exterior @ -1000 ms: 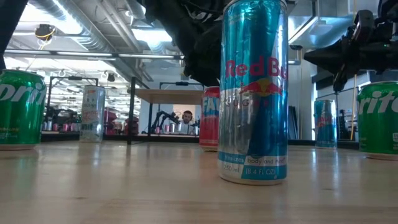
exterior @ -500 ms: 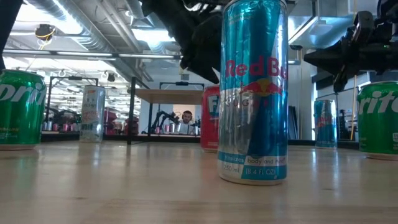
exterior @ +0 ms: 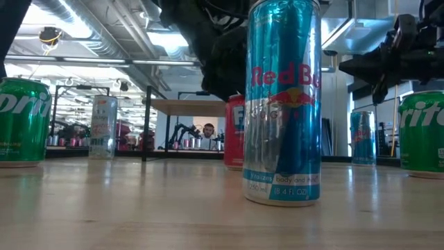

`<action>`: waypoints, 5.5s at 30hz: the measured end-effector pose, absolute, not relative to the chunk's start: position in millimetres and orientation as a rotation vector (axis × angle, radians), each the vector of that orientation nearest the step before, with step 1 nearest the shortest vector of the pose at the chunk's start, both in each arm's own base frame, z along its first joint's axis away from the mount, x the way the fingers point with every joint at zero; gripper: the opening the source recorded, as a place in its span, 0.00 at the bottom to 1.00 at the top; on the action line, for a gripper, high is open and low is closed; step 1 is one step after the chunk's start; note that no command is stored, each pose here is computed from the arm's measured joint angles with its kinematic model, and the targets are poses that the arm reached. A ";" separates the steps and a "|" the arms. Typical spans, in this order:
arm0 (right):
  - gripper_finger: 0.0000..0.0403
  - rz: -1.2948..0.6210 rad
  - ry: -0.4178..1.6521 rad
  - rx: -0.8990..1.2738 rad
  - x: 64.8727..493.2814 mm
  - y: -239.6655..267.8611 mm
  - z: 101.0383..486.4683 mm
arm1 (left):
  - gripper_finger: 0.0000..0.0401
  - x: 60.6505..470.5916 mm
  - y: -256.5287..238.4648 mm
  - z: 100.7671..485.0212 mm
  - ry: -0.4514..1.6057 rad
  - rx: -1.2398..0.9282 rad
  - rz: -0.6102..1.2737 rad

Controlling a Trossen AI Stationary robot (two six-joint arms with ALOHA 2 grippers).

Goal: Place canned beverage on shelf
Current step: Put the top red soda can on the shelf, then put the red soda can on the shelf aligned with the other red soda can

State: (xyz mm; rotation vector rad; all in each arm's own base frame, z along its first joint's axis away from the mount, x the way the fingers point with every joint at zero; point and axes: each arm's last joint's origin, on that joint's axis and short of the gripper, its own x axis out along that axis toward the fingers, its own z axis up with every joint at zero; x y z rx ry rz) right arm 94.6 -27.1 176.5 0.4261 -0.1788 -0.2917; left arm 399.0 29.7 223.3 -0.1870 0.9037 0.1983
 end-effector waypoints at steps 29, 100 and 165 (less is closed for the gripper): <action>0.02 -0.298 -0.152 0.428 94.8 -27.2 173.9 | 0.88 400.4 29.3 206.4 0.967 -0.256 0.221; 0.02 -0.384 -0.174 0.452 93.9 -29.6 173.8 | 0.67 247.8 273.2 372.4 0.925 -0.280 0.418; 0.02 -0.262 -0.233 0.413 97.0 -27.2 241.9 | 0.86 272.6 36.8 463.5 0.626 -0.152 0.223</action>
